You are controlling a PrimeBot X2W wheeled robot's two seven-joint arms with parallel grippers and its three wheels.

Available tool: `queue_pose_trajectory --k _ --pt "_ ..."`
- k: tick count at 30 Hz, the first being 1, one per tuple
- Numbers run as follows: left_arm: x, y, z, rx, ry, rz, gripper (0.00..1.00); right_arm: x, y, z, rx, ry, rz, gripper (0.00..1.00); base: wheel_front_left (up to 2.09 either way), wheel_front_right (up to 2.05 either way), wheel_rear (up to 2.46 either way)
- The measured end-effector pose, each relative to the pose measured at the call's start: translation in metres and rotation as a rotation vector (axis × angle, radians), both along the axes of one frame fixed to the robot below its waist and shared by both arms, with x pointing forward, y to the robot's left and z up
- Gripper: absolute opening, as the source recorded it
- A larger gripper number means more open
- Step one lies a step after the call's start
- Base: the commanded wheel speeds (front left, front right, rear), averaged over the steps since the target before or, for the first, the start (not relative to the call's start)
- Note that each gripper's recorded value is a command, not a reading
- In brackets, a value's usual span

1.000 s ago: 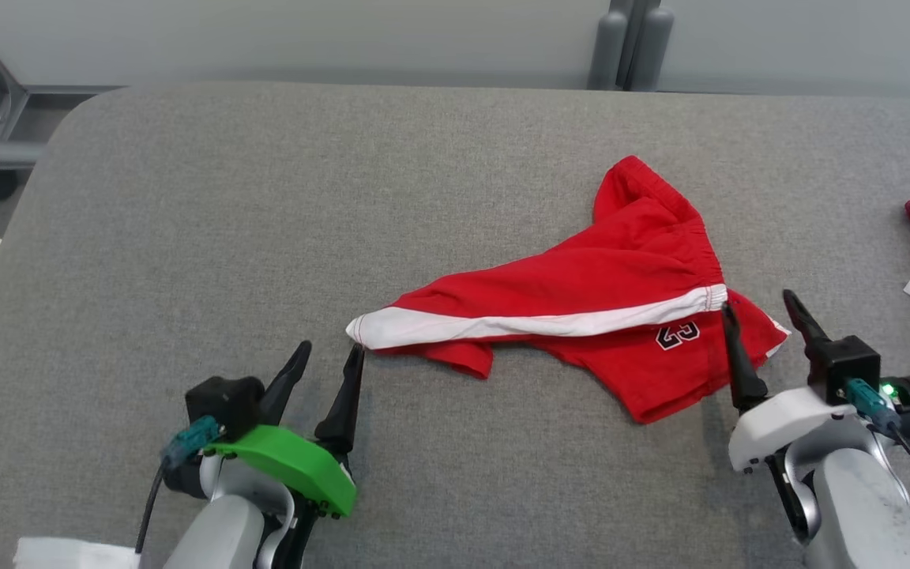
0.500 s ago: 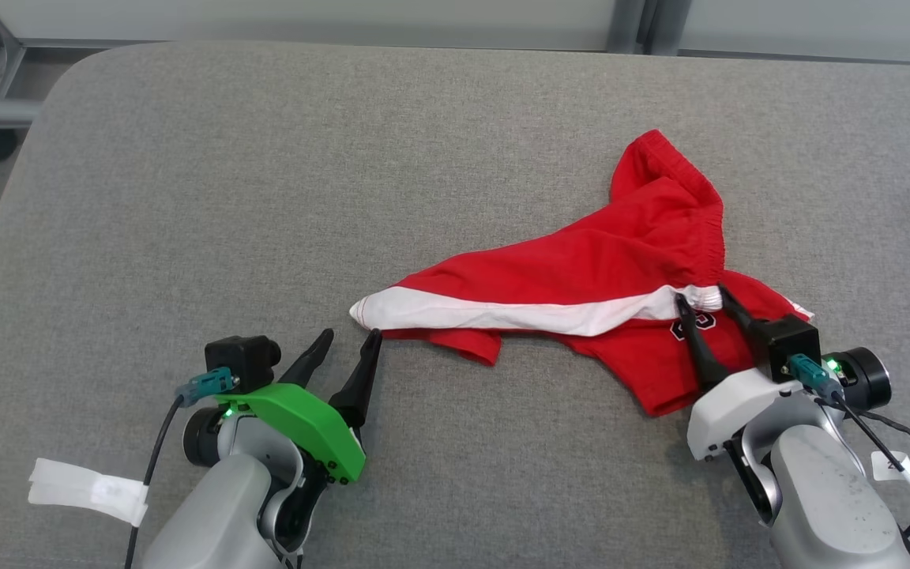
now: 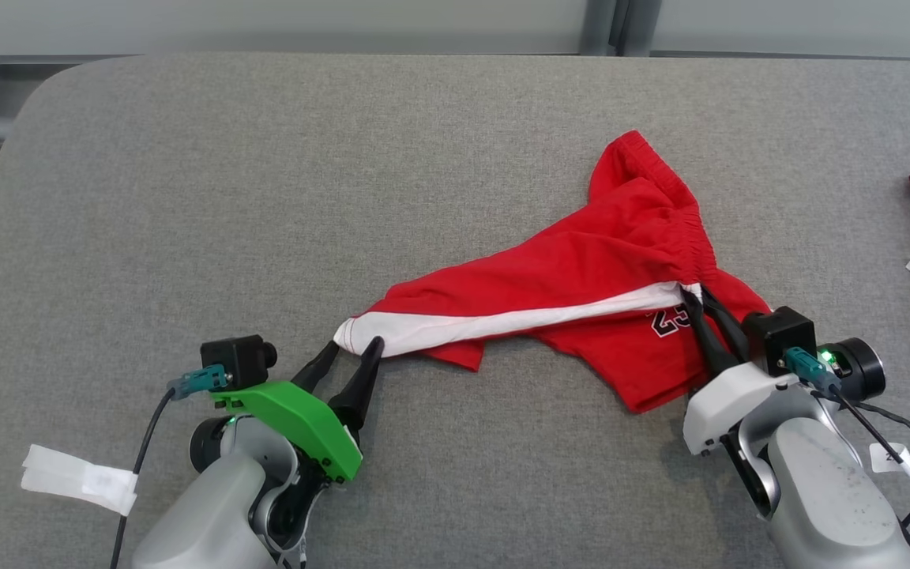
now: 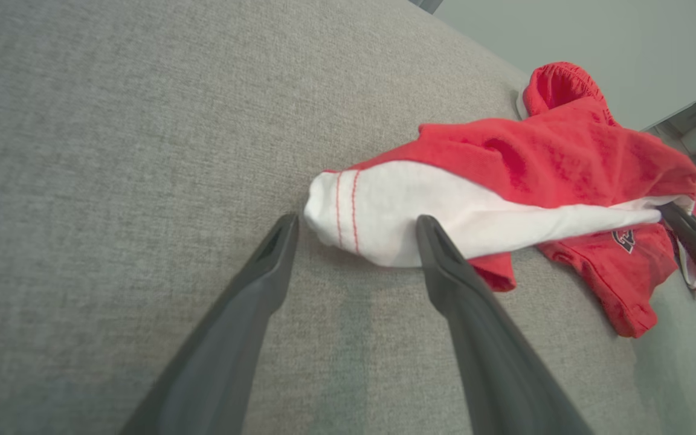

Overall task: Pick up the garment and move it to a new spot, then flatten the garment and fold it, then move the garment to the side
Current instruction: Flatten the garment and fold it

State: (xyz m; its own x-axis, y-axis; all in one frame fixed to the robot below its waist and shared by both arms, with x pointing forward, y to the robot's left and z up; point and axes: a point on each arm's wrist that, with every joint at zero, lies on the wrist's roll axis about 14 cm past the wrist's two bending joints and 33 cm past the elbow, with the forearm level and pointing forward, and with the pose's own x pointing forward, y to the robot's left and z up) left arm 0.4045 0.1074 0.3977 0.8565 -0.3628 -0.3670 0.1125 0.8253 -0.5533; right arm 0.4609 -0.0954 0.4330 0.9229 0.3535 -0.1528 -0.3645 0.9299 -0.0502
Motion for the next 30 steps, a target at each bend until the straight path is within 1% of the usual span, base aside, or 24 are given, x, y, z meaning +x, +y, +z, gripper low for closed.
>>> queue_pose_trajectory --k 4,6,7,9,10,12,15,17,20,21,25,28,30 --pt "0.000 -0.004 -0.001 -0.036 0.016 0.009 1.00 -0.001 -0.001 0.001 0.001 -0.002 -0.001 0.00 0.00 0.00 0.00" --pt "0.000 -0.008 0.000 -0.036 0.013 -0.004 1.00 -0.001 -0.002 0.001 -0.003 -0.003 -0.001 0.00 0.00 0.00 0.00" --pt "0.001 -0.009 0.002 -0.039 0.007 -0.007 0.85 -0.001 -0.003 0.002 -0.004 -0.005 -0.001 0.00 0.00 0.00 0.00" --pt "0.003 -0.015 0.008 -0.053 -0.012 -0.017 0.11 -0.001 -0.004 0.003 -0.008 -0.008 -0.001 0.00 0.00 0.00 0.00" --pt "0.003 -0.018 0.010 -0.055 -0.022 -0.031 0.00 -0.001 -0.005 0.004 -0.010 -0.010 -0.001 0.00 0.00 0.00 0.00" --pt "0.002 -0.026 0.015 -0.045 -0.042 -0.075 0.00 -0.001 -0.006 0.007 -0.002 -0.018 -0.004 0.00 0.00 0.00 0.00" --pt "0.009 -0.024 0.028 -0.030 -0.085 -0.107 0.00 0.004 -0.008 0.015 0.049 -0.033 -0.027 0.00 0.00 0.00 0.00" --pt "0.019 -0.027 0.046 -0.025 -0.135 -0.147 0.00 0.014 -0.010 0.030 0.092 -0.068 -0.039 0.00 0.00 0.00 0.00" --pt "0.049 -0.022 0.090 -0.011 -0.245 -0.190 0.00 0.045 -0.017 0.070 0.123 -0.167 -0.036 0.00 0.00 0.00 0.00" --pt "0.061 -0.018 0.107 0.004 -0.284 -0.203 0.00 0.056 -0.019 0.086 0.150 -0.190 -0.037 0.00 0.00 0.00 0.00" --pt "0.107 -0.011 0.179 0.048 -0.439 -0.242 0.00 0.102 -0.015 0.159 0.226 -0.264 0.002 0.00 0.00 0.00 0.00" --pt "0.139 -0.010 0.222 0.108 -0.526 -0.268 0.00 0.132 -0.010 0.206 0.299 -0.282 0.033 0.00 0.00 0.00 0.00" --pt "0.160 -0.011 0.242 0.138 -0.564 -0.273 0.00 0.153 -0.010 0.227 0.307 -0.289 0.036 0.00 0.00 0.00 0.00"
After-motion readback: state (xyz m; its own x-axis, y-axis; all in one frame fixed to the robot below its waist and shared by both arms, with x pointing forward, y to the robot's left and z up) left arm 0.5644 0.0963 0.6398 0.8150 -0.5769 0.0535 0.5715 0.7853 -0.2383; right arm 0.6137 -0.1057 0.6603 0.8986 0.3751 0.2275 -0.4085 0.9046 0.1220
